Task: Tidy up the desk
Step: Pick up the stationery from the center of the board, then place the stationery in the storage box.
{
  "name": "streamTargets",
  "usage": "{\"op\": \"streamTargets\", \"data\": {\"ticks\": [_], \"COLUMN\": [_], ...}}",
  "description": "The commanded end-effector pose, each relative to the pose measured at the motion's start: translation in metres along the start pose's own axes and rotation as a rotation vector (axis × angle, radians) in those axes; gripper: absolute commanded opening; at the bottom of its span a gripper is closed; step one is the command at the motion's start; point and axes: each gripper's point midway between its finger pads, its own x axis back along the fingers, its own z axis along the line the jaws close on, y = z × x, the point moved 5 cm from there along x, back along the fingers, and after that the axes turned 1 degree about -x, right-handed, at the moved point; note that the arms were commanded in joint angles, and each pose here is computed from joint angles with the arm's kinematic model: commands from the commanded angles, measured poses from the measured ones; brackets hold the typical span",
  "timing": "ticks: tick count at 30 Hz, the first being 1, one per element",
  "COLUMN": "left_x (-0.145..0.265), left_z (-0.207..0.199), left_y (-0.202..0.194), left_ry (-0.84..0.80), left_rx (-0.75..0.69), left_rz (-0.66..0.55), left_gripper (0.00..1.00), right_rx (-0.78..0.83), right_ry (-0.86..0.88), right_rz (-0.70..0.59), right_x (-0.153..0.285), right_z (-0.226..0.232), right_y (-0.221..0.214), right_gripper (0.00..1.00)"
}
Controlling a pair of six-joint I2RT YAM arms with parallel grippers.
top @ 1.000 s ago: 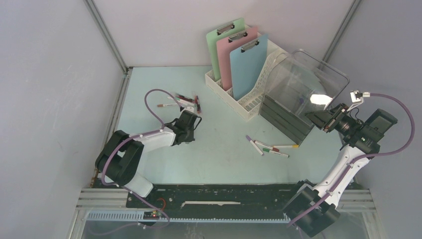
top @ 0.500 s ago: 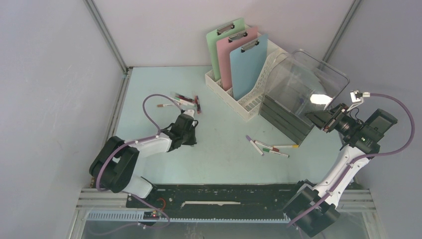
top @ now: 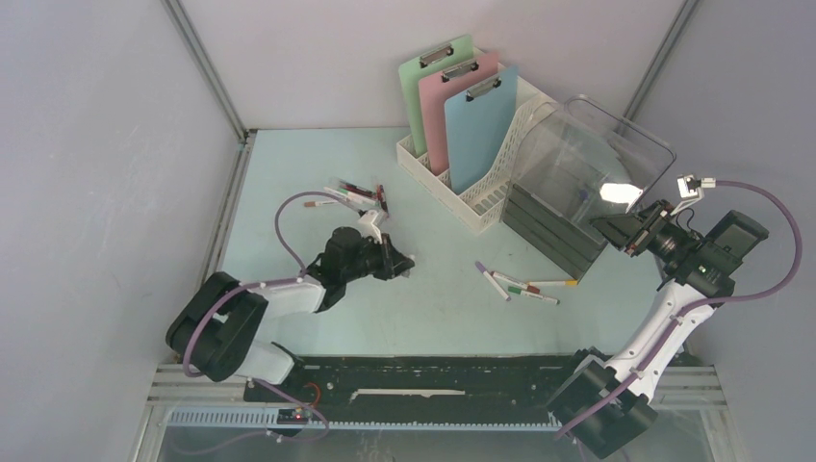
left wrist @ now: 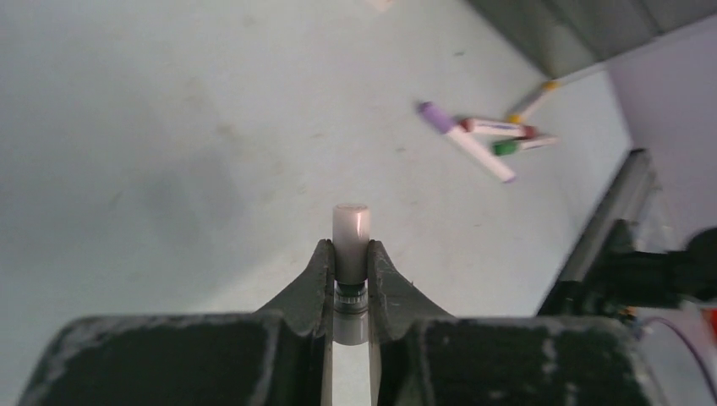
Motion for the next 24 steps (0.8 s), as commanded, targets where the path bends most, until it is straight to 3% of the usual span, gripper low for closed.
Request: {"op": "streamTargets", "data": {"ticks": [1, 10, 17, 24], "left_x": [-0.001, -0.009, -0.042, -0.074], "left_z": [-0.049, -0.090, -0.110, -0.128], "left_y": [0.026, 0.037, 0.029, 0.033], "left_ry": [-0.334, -0.613, -0.649, -0.644], "left_rx": [-0.011, 0.077, 0.134, 0.202], "left_rz": [-0.129, -0.223, -0.172, -0.162], "left_gripper": [0.00, 0.00, 0.08, 0.09], "right_rx": [0.025, 0.024, 0.027, 0.027], "right_ry": [0.158, 0.159, 0.160, 0.164], "right_rz": [0.025, 0.025, 0.026, 0.028], "right_x": [0.002, 0.002, 0.001, 0.001], "right_z": [0.027, 0.027, 0.028, 0.028], "right_y": [-0.004, -0.004, -0.004, -0.005], "right_gripper": [0.37, 0.37, 0.37, 0.37]}}
